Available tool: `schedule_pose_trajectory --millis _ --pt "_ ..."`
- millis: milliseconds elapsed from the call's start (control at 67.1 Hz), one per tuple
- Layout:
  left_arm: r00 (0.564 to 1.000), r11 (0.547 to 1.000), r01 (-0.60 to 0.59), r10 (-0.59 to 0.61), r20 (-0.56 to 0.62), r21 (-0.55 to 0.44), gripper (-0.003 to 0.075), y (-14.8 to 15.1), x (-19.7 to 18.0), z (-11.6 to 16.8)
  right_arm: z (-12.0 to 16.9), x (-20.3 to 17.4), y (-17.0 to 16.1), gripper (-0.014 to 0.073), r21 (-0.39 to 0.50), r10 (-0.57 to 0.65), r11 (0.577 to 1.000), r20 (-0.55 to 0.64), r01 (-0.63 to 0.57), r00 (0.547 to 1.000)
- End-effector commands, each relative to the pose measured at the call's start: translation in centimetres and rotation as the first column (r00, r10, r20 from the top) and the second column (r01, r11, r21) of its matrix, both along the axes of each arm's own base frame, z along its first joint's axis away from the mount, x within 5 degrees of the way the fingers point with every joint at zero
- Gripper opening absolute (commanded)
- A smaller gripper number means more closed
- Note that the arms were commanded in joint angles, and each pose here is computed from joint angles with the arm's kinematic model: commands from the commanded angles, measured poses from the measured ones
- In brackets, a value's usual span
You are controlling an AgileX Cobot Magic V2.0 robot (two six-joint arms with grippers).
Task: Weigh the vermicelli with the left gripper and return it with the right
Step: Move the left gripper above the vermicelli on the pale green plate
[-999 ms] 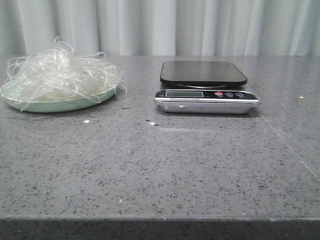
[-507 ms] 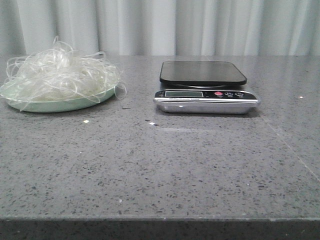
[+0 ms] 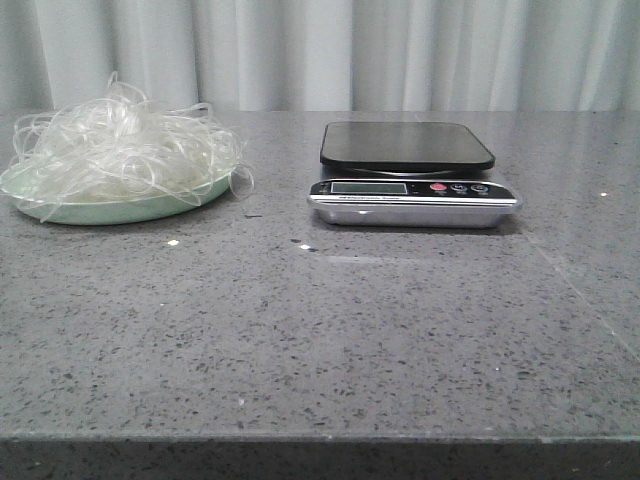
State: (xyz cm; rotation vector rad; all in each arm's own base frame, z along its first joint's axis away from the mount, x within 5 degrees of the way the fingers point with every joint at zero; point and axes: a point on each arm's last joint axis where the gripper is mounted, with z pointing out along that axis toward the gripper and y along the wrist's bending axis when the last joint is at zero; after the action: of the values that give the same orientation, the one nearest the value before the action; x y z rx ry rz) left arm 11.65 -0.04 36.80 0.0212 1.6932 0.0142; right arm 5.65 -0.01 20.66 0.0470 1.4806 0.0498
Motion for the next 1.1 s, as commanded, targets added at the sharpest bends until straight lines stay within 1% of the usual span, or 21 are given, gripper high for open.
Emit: schedule_pose_trajectory --millis 0,164,224,268,283,298,313,328,343,358,373,388,403,418,492,522,686,701,835,969,1089 --pt "0.999 1.000 0.008 -0.007 0.048 -0.022 0.0134 -0.1 1.0 1.1 1.1 -0.3 -0.1 0.0187 -0.003 -0.009 1.000 0.111 0.009 0.994" --pt "1.000 1.000 0.008 -0.007 0.022 -0.022 0.0143 -0.1 1.5 0.8 1.1 -0.3 -0.1 0.0187 -0.003 -0.009 1.000 0.111 0.009 0.994" --pt "1.000 1.000 0.007 -0.007 0.018 -0.022 0.0174 -0.1 1.6 0.8 1.1 -0.3 -0.1 0.0187 -0.003 -0.009 1.000 0.111 0.009 0.994" --pt "1.000 1.000 0.007 -0.007 0.018 -0.022 0.0248 -0.1 1.6 0.8 1.1 -0.3 -0.1 0.0187 -0.003 -0.009 1.000 0.111 0.009 0.994" --pt "1.000 1.000 0.007 -0.007 0.018 -0.022 0.0248 -0.1 1.6 0.8 1.1 -0.3 -0.1 0.0187 -0.003 -0.009 1.000 0.111 0.009 0.994" --pt "1.000 1.000 0.007 -0.007 0.018 -0.022 0.0295 -0.1 1.6 0.8 1.1 -0.3 -0.1 0.0187 -0.003 -0.009 1.000 0.111 0.009 0.994" --pt "1.000 1.000 0.007 -0.007 0.018 -0.022 0.0295 -0.1 1.6 0.8 1.1 -0.3 -0.1 0.0187 -0.003 -0.009 1.000 0.111 0.009 0.994" --pt "1.000 1.000 0.007 -0.007 0.018 -0.022 0.0347 -0.1 1.6 0.8 1.1 -0.3 -0.1 0.0187 -0.003 -0.009 1.000 0.111 0.009 0.994" --pt "1.000 1.000 0.007 -0.007 0.018 -0.022 0.0347 -0.1 1.6 0.8 1.1 -0.3 -0.1 0.0187 -0.003 -0.009 1.000 0.111 0.009 0.994" --pt "1.000 1.000 0.007 -0.007 0.018 -0.022 0.0418 -0.1 1.6 0.8 1.1 -0.3 -0.1 0.0187 -0.003 -0.009 1.000 0.111 0.009 0.994" --pt "1.000 1.000 0.007 -0.007 0.018 -0.022 0.0418 -0.1 1.6 0.8 1.1 -0.3 -0.1 0.0187 -0.003 -0.009 1.000 0.111 0.009 0.994" --pt "1.000 1.000 0.007 -0.007 0.018 -0.022 0.0461 -0.1 1.6 0.8 1.1 -0.3 -0.1 0.0187 -0.003 -0.009 1.000 0.111 0.009 0.994" --pt "1.000 1.000 0.007 -0.007 0.016 -0.022 0.0475 -0.1 1.7 0.7 1.1 -0.3 -0.1 0.0187 -0.003 -0.009 1.000 0.111 0.009 0.994" --pt "1.000 1.000 0.007 -0.007 0.016 -0.022 0.0530 -0.1 1.7 0.7 1.1 -0.3 -0.1 0.0187 -0.003 -0.009 1.000 0.111 0.009 0.994" --pt "1.000 1.000 0.015 -0.014 0.007 -0.022 0.0640 -0.2 1.9 0.7 1.1 -0.3 -0.1 0.0187 -0.003 -0.009 1.000 0.111 0.009 0.994" --pt "1.000 1.000 0.022 -0.022 -0.005 -0.022 0.0661 -0.3 2.2 0.8 1.1 -0.3 -0.1 0.0187 -0.003 -0.009 1.000 0.111 0.009 0.994" --pt "0.987 0.992 0.123 -0.125 -0.097 -0.027 0.0673 -2.0 3.9 2.4 1.1 -0.3 -0.1 0.0187 -0.003 -0.009 1.000 0.111 0.009 0.994" --pt "0.980 0.988 0.149 -0.152 -0.130 -0.026 0.0673 -2.5 4.4 2.6 1.1 -0.3 -0.1 0.0187 -0.003 -0.009 1.000 0.111 0.009 0.994" --pt "0.938 0.958 0.288 -0.286 -0.197 -0.020 0.0673 -5.6 6.4 3.9 1.1 -0.3 -0.1 0.0187 -0.003 -0.009 1.000 0.111 0.009 0.994" --pt "0.889 0.922 0.388 -0.375 -0.262 -0.002 0.0673 -9.1 9.5 3.6 1.1 -0.3 -0.1 0.0187 -0.003 -0.009 1.000 0.111 0.009 0.994" --pt "0.859 0.917 0.399 -0.375 -0.349 -0.006 0.0672 -10.8 12.4 2.6 1.1 -0.3 -0.1 0.0187 -0.003 -0.009 1.000 0.111 0.009 0.994"
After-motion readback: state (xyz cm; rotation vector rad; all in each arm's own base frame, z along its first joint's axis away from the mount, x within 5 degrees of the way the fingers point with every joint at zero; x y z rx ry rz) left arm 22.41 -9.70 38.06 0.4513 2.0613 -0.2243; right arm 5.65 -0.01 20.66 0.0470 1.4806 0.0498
